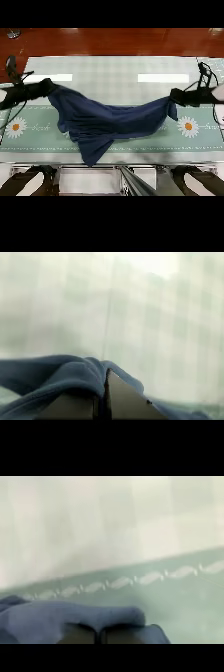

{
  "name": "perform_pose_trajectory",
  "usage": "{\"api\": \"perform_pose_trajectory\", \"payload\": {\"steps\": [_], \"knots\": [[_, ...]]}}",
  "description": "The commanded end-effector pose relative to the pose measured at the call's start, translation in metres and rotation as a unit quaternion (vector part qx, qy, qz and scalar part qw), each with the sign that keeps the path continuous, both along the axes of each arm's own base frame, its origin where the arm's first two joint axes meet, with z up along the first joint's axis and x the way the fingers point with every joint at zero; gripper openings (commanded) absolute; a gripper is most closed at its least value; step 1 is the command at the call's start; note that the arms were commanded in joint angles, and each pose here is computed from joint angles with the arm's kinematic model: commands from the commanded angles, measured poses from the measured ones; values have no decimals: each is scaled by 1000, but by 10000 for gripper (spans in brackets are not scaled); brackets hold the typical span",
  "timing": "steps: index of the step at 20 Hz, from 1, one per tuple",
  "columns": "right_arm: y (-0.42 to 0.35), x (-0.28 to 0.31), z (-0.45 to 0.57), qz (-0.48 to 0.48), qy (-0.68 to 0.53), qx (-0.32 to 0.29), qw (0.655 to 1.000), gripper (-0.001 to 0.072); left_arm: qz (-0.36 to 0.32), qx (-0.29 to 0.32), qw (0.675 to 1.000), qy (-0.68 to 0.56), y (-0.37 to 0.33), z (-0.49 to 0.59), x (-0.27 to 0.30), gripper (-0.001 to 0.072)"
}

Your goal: Fold the shirts.

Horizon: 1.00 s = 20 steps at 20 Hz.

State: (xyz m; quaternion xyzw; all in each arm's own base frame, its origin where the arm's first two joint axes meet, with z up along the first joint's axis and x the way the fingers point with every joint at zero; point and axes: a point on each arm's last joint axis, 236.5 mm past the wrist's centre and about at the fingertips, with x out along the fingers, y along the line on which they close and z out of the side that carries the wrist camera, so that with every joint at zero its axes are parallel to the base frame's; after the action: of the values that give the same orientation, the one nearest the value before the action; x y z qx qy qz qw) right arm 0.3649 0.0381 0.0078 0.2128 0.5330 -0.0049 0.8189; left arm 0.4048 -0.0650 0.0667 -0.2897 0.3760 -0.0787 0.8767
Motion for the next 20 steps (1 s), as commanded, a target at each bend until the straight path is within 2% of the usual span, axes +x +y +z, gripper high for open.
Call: {"api": "perform_pose_trajectory", "payload": {"steps": [1, 3, 4, 5, 6, 7, 8, 10, 11, 13, 15, 16, 17, 18, 20], "knots": [[-7, 50, -15, -37, 26, 50, 998, 26, 20, 3, 999, -47, 9, 29, 48, 18], [-10, 69, 0, -55, 16, 95, 994, 34, 20, 5, 998, -64, 10, 43, 59, 19], [-13, 74, 8, -62, 9, 113, 992, 165, 17, 8, 997, -70, 10, 48, 61, 20], [-17, 77, 16, -65, 1, 129, 990, 430, 15, 12, 997, -76, 10, 51, 62, 24], [-21, 74, 22, -61, 3, 142, 988, 563, 7, 19, 997, -79, 9, 53, 62, 139], [-27, 68, 26, -53, 12, 148, 988, 565, -8, 27, 997, -76, 6, 51, 58, 543], [-34, 57, 27, -37, 28, 147, 988, 565, -21, 28, 997, -66, 3, 48, 53, 708], [-51, 31, 25, -5, 59, 134, 989, 565, -61, 31, 998, -16, 2, 30, 32, 706], [-68, 17, 19, -3, 78, 105, 991, 564, -80, 31, 996, 21, 5, 17, 16, 706], [-106, -18, 2, 24, 127, 0, 992, 563, -106, 26, 989, 96, 14, -9, -18, 706], [-114, -54, -17, 37, 163, -47, 985, 565, -114, 29, 977, 179, 33, -46, -60, 706], [-113, -64, -26, 16, 161, -50, 986, 571, -106, 33, 969, 218, 48, -63, -81, 706], [-111, -70, -34, -8, 152, -46, 987, 583, -89, 11, 964, 250, 57, -75, -102, 706], [-104, -73, -39, -24, 134, -34, 990, 629, -69, -23, 963, 260, 58, -81, -114, 706], [-74, -73, -39, -34, 98, 21, 994, 629, -47, -93, 963, 248, 43, -85, -132, 706]]}}
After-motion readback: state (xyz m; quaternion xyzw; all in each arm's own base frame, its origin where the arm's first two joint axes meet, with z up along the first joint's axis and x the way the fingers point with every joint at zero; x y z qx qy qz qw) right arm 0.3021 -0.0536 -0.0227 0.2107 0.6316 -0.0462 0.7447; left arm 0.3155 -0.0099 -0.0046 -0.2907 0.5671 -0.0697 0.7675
